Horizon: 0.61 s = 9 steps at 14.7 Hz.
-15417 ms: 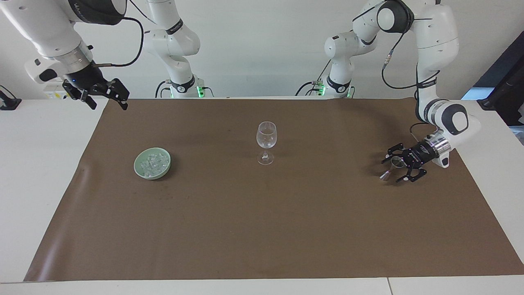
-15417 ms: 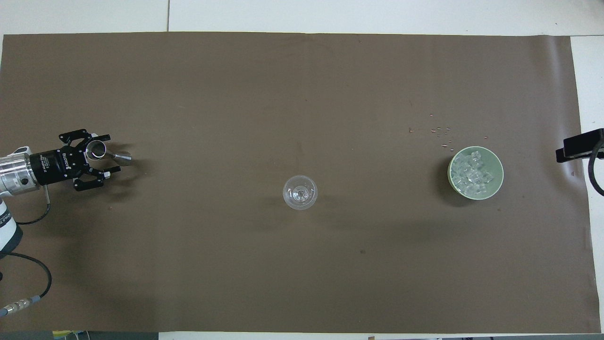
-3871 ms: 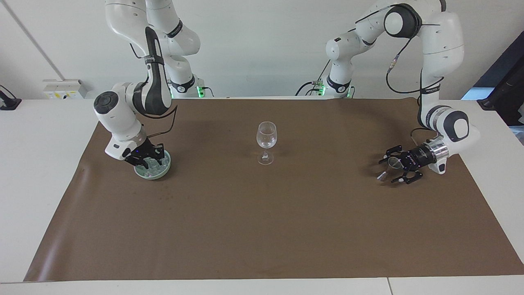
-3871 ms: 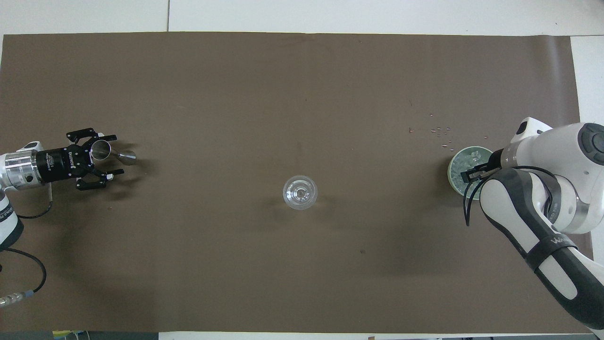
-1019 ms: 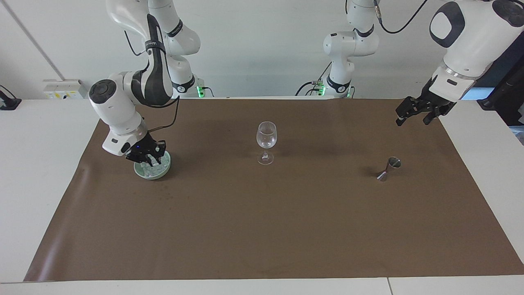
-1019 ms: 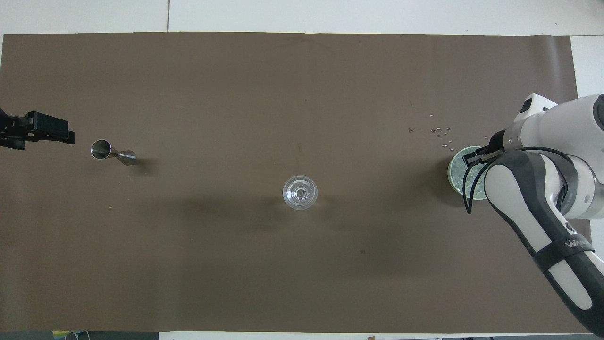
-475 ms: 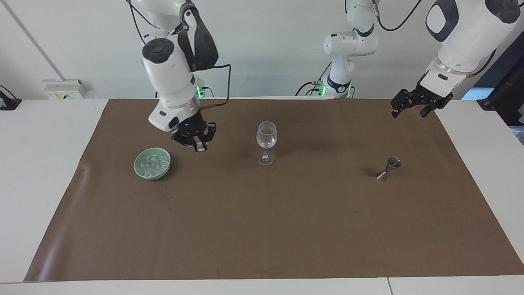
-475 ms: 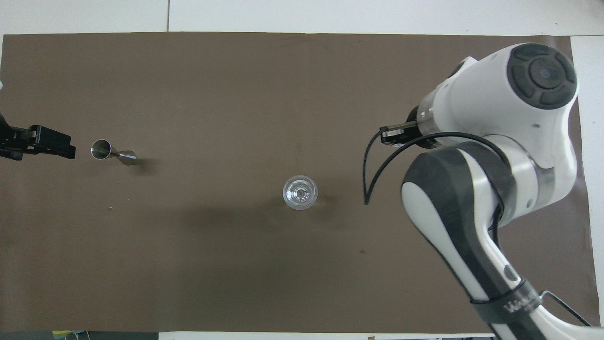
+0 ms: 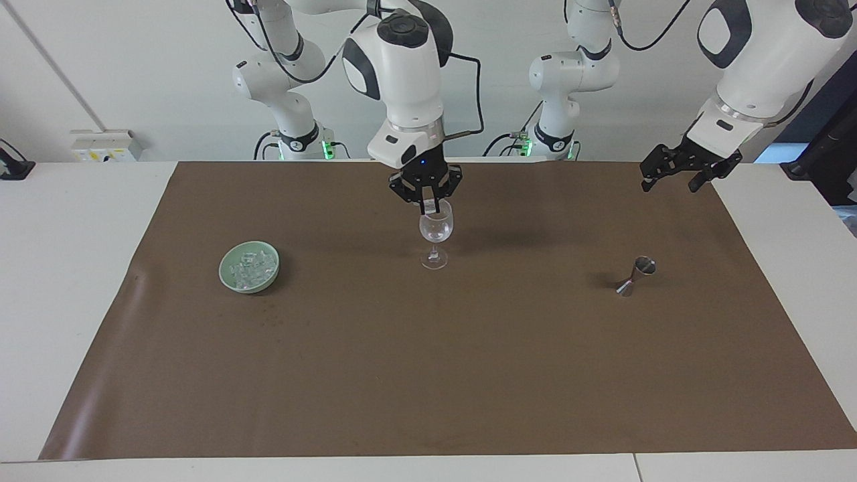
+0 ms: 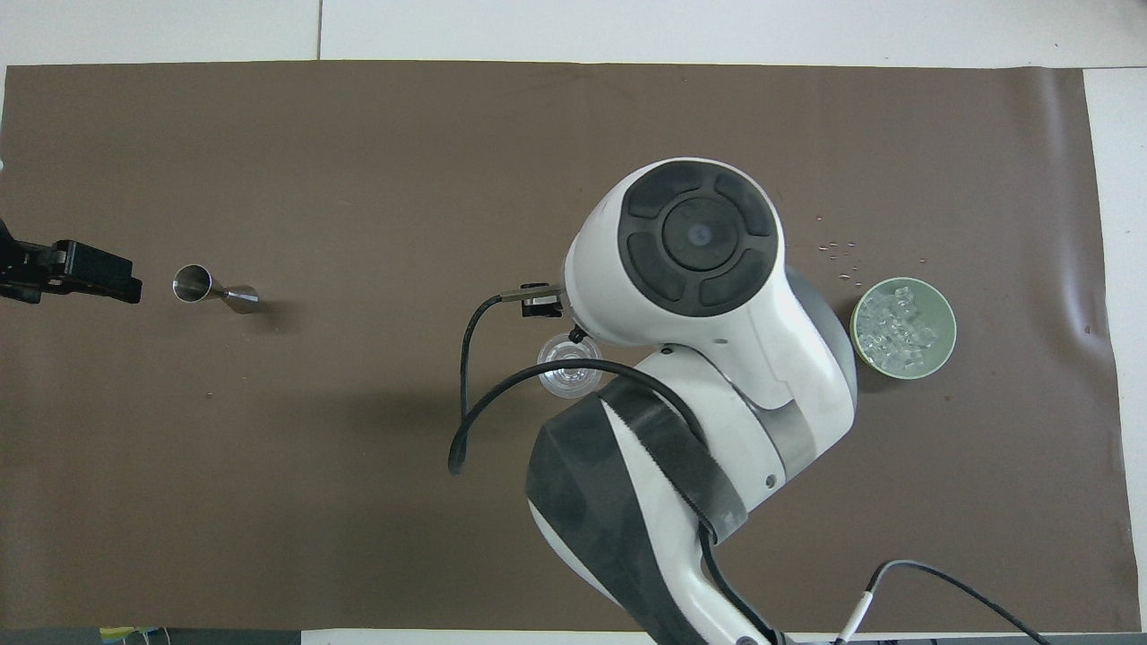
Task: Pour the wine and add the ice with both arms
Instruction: 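Move the ice over the clear glass and open the right gripper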
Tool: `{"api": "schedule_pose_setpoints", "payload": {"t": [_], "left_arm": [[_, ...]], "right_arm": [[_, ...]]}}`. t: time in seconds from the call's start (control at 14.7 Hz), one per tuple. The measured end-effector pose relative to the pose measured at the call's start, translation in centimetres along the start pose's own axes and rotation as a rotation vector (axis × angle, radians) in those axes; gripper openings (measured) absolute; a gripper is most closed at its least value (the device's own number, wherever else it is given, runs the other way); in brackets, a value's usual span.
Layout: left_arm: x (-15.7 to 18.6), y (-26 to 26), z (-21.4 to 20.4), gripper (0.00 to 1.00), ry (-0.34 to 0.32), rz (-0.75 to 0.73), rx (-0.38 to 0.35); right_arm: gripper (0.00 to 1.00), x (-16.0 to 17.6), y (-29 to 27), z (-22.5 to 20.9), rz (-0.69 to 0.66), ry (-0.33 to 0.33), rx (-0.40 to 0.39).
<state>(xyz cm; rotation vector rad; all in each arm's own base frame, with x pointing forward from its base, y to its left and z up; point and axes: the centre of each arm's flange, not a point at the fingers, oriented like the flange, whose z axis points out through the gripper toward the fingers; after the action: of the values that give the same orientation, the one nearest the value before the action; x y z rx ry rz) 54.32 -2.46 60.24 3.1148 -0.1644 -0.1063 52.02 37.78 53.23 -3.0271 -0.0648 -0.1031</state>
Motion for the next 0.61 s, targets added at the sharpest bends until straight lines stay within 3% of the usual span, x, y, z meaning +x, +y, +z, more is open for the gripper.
{"api": "schedule_pose_setpoints", "payload": {"t": [0.61], "left_arm": [[0.0, 0.0, 0.0, 1.00, 0.001, 0.009, 0.000]], "right_arm": [[0.25, -2.7, -1.7, 4.2, -0.011, -0.053, -0.032]]}}
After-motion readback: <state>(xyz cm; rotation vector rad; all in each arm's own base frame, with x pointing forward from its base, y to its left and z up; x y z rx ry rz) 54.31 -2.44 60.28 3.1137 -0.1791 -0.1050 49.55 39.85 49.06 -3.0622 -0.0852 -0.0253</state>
